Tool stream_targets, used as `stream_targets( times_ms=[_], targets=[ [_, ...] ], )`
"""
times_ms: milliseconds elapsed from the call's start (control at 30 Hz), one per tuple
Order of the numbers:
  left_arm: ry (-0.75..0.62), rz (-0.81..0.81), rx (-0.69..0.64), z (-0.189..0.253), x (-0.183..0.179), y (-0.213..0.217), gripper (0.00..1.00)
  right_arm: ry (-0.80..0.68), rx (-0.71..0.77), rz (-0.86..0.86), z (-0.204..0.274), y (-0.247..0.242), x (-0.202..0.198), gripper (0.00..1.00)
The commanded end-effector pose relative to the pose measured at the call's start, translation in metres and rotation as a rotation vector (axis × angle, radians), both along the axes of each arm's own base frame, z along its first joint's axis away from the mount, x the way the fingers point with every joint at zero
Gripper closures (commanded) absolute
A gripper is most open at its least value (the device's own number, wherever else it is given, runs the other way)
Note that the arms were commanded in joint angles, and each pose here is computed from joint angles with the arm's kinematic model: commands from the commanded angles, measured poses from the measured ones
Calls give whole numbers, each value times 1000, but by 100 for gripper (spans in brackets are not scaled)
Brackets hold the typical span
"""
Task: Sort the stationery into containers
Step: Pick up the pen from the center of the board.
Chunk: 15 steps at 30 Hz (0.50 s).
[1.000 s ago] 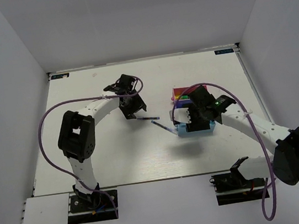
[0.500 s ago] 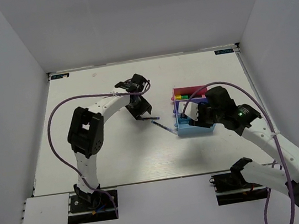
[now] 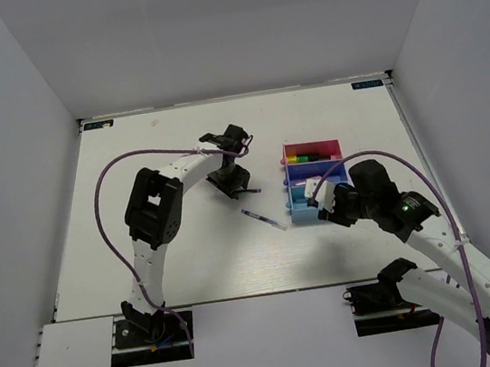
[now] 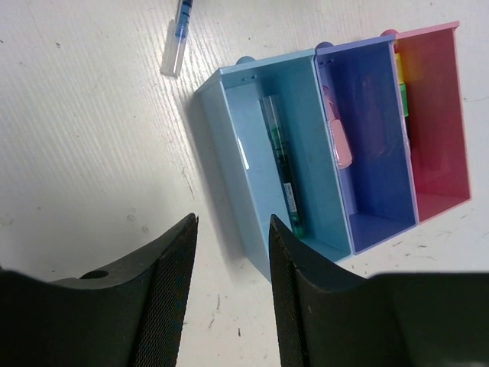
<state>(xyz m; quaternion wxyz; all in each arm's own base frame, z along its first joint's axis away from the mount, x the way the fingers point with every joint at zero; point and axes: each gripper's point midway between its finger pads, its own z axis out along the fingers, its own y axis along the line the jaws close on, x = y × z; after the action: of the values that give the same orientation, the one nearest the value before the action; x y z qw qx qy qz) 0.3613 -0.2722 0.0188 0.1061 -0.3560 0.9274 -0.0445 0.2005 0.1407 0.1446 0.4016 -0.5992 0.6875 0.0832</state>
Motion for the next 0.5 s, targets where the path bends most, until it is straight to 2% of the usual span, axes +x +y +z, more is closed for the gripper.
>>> stream_targets(
  times_ms=[0, 100, 267, 367, 433, 467],
  targets=[
    [-41, 51, 40, 5, 10, 5, 48, -13, 69, 0, 6, 7, 0, 54],
    [-8, 62, 63, -2, 5, 8, 52, -7, 79, 4, 2, 8, -1, 54],
    [15, 65, 89, -7, -1, 12, 52, 12, 96, 16, 0, 10, -5, 54],
    [38, 62, 97, -10, -3, 13, 67, 17, 105, 22, 3, 11, -7, 53],
    [50, 56, 90, -11, -4, 11, 72, 23, 117, 35, 6, 13, -10, 51],
    [64, 51, 91, -13, -8, 12, 78, 21, 121, 34, 9, 13, -10, 46]
  ],
)
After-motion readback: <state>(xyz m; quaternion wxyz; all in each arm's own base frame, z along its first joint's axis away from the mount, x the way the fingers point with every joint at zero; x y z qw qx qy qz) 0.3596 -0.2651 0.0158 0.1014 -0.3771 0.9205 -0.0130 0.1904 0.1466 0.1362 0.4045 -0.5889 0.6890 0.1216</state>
